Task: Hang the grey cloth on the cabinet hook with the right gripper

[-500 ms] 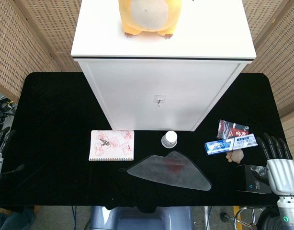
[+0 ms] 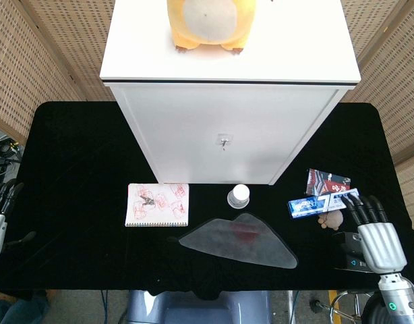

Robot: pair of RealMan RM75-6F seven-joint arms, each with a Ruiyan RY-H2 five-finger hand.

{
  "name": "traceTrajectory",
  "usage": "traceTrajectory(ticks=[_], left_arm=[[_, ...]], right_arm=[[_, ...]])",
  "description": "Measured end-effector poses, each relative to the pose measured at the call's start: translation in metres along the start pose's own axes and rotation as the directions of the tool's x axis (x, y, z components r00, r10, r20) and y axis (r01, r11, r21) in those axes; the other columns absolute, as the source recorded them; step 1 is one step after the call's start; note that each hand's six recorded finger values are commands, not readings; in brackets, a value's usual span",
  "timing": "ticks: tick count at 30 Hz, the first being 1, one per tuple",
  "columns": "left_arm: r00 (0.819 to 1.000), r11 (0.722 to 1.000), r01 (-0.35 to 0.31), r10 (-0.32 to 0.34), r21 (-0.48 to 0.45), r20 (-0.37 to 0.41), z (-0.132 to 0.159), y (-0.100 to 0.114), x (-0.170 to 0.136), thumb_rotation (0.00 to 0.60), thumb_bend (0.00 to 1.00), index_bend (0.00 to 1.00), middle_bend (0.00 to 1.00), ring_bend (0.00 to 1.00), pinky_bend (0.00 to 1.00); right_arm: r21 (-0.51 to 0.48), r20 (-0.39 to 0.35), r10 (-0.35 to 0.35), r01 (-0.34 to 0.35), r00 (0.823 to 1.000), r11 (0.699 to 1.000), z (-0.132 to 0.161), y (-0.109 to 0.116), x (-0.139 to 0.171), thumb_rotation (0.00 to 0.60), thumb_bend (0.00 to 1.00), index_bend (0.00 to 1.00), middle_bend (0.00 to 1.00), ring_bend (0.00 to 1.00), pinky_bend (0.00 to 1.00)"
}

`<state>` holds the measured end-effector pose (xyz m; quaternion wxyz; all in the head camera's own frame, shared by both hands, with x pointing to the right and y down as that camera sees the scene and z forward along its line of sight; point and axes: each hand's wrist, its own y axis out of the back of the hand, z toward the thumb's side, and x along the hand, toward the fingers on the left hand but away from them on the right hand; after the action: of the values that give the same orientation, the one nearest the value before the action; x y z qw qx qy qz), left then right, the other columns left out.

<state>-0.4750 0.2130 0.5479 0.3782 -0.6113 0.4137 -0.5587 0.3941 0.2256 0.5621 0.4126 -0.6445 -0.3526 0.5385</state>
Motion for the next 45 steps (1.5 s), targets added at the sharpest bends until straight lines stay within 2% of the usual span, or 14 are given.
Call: traceTrajectory(ticks=[1,3,4,7,10,14,20,26,29,32,39,45], left_arm=[[1.000,1.000,0.001,-0.001,0.003,-0.001,0.000,-0.001,0.000,0.600,0.00,0.00,0.00,0.00,0.00],[1.000,1.000,0.003,-0.003,0.010,-0.003,0.001,-0.002,0.001,0.600,0.00,0.00,0.00,0.00,0.00],[1.000,1.000,0.003,-0.003,0.014,-0.004,0.002,-0.003,0.001,0.600,0.00,0.00,0.00,0.00,0.00],[1.000,1.000,0.006,-0.006,0.022,-0.010,0.002,-0.005,0.003,0.600,0.00,0.00,0.00,0.00,0.00],[1.000,1.000,0.012,-0.011,0.021,-0.025,0.001,-0.007,0.006,0.600,0.00,0.00,0.00,0.00,0.00],[0.999,1.000,0.022,-0.021,0.021,-0.041,-0.002,-0.009,0.012,0.600,0.00,0.00,0.00,0.00,0.00],[0.997,0.999,0.035,-0.034,0.019,-0.064,-0.007,-0.012,0.019,0.600,0.00,0.00,0.00,0.00,0.00],[0.996,0.999,0.045,-0.043,0.019,-0.079,-0.011,-0.015,0.023,0.600,0.00,0.00,0.00,0.00,0.00],[0.995,0.999,0.046,-0.045,0.016,-0.087,-0.013,-0.015,0.025,0.600,0.00,0.00,0.00,0.00,0.00],[0.995,0.999,0.046,-0.044,0.013,-0.092,-0.015,-0.015,0.026,0.600,0.00,0.00,0.00,0.00,0.00],[0.995,0.999,0.041,-0.040,0.005,-0.095,-0.017,-0.012,0.026,0.600,0.00,0.00,0.00,0.00,0.00],[0.995,0.999,0.035,-0.034,0.001,-0.094,-0.017,-0.010,0.025,0.600,0.00,0.00,0.00,0.00,0.00]], right_arm=[[0.002,-0.026,0.014,-0.014,1.000,1.000,0.005,-0.003,-0.004,0.600,0.00,0.00,0.68,0.65,0.55],[0.011,-0.094,0.055,-0.054,0.994,0.998,0.020,-0.010,-0.015,0.600,0.00,0.00,0.74,0.73,0.70],[0.016,-0.124,0.076,-0.074,0.989,0.997,0.027,-0.014,-0.020,0.600,0.00,0.00,0.77,0.76,0.76],[0.034,-0.219,0.156,-0.153,0.963,0.988,0.051,-0.026,-0.035,0.600,0.00,0.00,0.82,0.82,0.84],[0.051,-0.299,0.242,-0.238,0.923,0.970,0.076,-0.038,-0.051,0.600,0.00,0.00,0.85,0.84,0.88],[0.100,-0.377,0.350,-0.338,0.857,0.936,0.110,-0.055,-0.075,0.600,0.00,0.00,0.86,0.86,0.90],[0.132,-0.430,0.472,-0.464,0.770,0.876,0.158,-0.091,-0.100,0.600,0.00,0.02,0.88,0.87,0.93],[0.130,-0.456,0.522,-0.526,0.721,0.841,0.198,-0.117,-0.115,0.600,0.00,0.03,0.91,0.90,1.00],[0.145,-0.461,0.534,-0.534,0.709,0.833,0.212,-0.126,-0.118,0.600,0.00,0.03,0.91,0.91,1.00],[0.153,-0.459,0.543,-0.539,0.703,0.828,0.222,-0.134,-0.120,0.600,0.00,0.03,0.91,0.91,1.00],[0.174,-0.450,0.552,-0.538,0.702,0.825,0.237,-0.145,-0.120,0.600,0.00,0.04,0.91,0.91,1.00],[0.230,-0.436,0.557,-0.511,0.707,0.828,0.240,-0.153,-0.118,0.600,0.01,0.17,0.91,0.91,1.00]])
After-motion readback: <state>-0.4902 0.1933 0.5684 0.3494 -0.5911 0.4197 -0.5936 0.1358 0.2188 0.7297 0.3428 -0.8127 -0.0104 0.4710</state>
